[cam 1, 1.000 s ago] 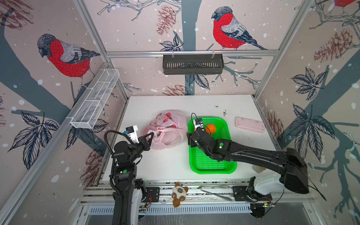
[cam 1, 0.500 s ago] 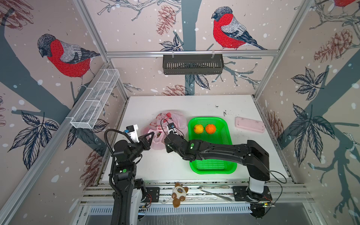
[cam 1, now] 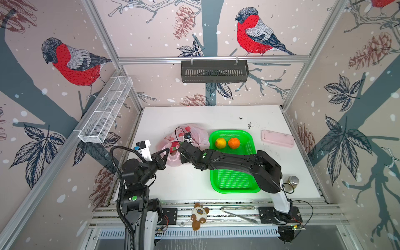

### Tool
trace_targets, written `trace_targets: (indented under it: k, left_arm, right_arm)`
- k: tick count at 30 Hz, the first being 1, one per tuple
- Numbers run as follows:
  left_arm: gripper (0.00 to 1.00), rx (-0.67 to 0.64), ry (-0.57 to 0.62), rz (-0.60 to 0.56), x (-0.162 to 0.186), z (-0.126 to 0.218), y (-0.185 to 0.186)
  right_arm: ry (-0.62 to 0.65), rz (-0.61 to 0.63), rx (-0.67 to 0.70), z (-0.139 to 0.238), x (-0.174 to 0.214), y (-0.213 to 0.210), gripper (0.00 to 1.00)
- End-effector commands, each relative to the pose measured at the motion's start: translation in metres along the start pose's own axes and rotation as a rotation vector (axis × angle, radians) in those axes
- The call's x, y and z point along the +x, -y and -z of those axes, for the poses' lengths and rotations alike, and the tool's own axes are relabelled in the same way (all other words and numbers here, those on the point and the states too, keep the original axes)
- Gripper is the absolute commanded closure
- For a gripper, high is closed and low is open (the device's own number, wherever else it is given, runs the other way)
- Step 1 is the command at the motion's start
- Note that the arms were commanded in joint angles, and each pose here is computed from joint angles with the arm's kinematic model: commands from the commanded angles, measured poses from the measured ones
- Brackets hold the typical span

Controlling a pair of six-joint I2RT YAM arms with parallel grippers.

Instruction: Untie the knot of the plastic bag and take out the fruit

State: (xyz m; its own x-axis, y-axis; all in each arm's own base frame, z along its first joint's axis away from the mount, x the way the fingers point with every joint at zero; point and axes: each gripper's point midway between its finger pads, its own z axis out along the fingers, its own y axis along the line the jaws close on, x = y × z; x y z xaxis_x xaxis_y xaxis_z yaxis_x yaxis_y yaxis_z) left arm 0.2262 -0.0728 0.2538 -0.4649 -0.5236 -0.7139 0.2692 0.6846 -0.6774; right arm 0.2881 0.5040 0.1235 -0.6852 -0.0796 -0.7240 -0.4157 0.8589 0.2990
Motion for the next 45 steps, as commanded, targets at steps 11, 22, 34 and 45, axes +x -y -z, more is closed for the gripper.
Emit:
trace_targets:
  k: [11,22,34,45]
  left_arm:
    - [1.00,-0.055,-0.092,0.075,0.025,0.004,-0.005]
    - [1.00,-0.082,-0.121,0.093,0.032,0.010,-0.005]
    - [1.00,-0.082,-0.121,0.068,0.019,0.011,0.005]
    - [1.00,-0.129,-0.126,0.062,0.013,0.009,-0.001]
  right_arm:
    - [0.084,-0.192,0.132,-0.026,-0.038,0.041,0.46]
    - [0.104,-0.264,0.177,-0.035,-0.049,0.062,0.39]
    - [0.112,-0.338,0.213,-0.042,-0.055,0.082,0.35]
    - [-0.013,-0.168,0.035,-0.026,-0.030,0.024,0.32]
